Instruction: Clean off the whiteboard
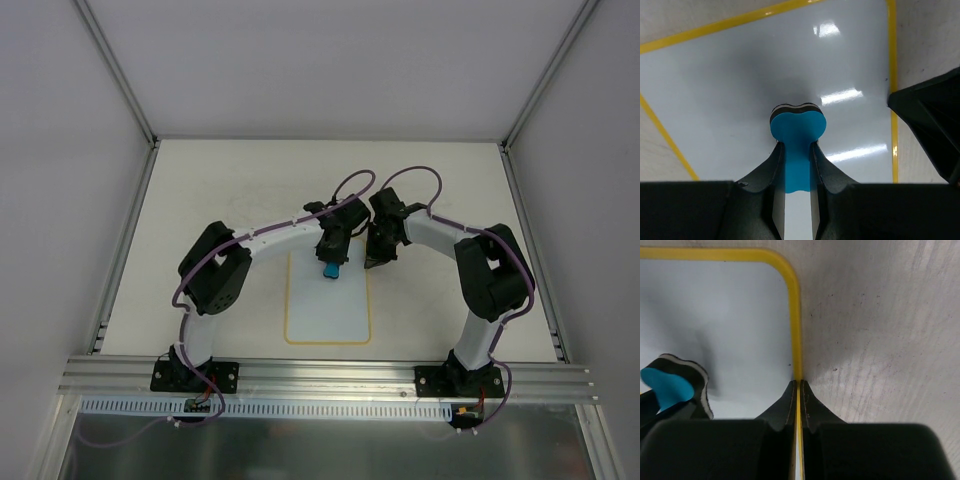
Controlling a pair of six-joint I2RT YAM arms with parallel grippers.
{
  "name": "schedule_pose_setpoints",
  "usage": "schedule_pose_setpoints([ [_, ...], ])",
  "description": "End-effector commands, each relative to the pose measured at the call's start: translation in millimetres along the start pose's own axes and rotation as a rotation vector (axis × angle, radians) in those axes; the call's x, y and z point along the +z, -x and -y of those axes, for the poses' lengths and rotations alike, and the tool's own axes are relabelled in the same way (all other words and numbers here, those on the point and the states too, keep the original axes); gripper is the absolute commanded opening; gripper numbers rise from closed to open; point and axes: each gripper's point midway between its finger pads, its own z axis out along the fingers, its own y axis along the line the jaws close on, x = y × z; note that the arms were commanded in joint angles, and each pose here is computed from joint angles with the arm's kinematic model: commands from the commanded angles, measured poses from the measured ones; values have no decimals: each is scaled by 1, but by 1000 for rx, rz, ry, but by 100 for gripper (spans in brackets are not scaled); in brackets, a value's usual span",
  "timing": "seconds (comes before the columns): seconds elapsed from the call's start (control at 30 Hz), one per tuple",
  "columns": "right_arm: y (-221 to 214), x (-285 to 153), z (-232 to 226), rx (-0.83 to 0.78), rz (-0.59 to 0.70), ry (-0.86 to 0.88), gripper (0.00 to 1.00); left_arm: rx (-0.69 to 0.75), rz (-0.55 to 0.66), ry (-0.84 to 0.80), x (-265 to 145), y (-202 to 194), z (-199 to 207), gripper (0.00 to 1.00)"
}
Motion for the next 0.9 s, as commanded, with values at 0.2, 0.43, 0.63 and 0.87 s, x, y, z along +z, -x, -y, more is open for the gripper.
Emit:
schedule_pose_setpoints([
  [0.2,-34,17,38,8,-120,-149,0,-52,-97,110,23,-42,-30,0],
  [0.43,-36,18,40,6,-126,-151,1,-103,-127,237,20,-69,-90,0],
  [0.63,-37,19,42,6,-132,-159,0,-226,-146,319,9,-83,-152,0],
  [0.87,-36,20,40,13,-134,-153,0,-274,-5,262,-25,-33,-169,0],
])
